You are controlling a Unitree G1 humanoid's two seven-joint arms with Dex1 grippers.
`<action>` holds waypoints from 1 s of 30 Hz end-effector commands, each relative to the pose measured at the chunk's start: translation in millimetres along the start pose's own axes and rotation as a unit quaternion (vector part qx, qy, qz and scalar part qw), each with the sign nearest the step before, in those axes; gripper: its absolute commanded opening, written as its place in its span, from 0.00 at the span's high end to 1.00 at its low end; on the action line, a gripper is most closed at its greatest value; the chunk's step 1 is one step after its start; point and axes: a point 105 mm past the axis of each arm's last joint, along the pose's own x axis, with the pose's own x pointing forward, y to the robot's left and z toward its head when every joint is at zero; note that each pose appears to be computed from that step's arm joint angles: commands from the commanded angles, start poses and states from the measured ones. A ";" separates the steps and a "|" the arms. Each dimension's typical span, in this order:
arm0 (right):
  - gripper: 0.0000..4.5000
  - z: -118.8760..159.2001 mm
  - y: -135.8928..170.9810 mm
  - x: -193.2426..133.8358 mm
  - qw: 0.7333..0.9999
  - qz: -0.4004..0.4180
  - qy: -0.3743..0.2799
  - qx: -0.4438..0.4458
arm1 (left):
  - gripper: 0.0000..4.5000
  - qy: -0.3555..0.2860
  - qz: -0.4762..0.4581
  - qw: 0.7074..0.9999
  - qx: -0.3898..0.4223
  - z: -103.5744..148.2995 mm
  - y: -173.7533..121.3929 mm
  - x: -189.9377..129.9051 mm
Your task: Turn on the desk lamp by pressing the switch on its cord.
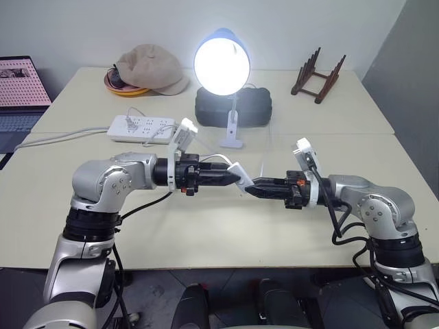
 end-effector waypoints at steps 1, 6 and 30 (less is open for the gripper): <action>0.92 16.7 -6.8 -3.2 0.999 -0.005 -0.005 -0.039 | 0.39 0.004 0.049 0.998 0.029 -3.6 -1.6 -25.1; 0.92 12.6 -34.0 -1.8 0.996 -0.045 0.030 -0.073 | 0.18 -0.007 0.122 0.990 0.072 -3.2 -0.7 -42.7; 0.24 -11.4 -83.5 -34.0 0.932 -0.068 0.234 -0.269 | 0.00 0.056 0.310 0.917 0.244 -38.0 -59.5 -62.7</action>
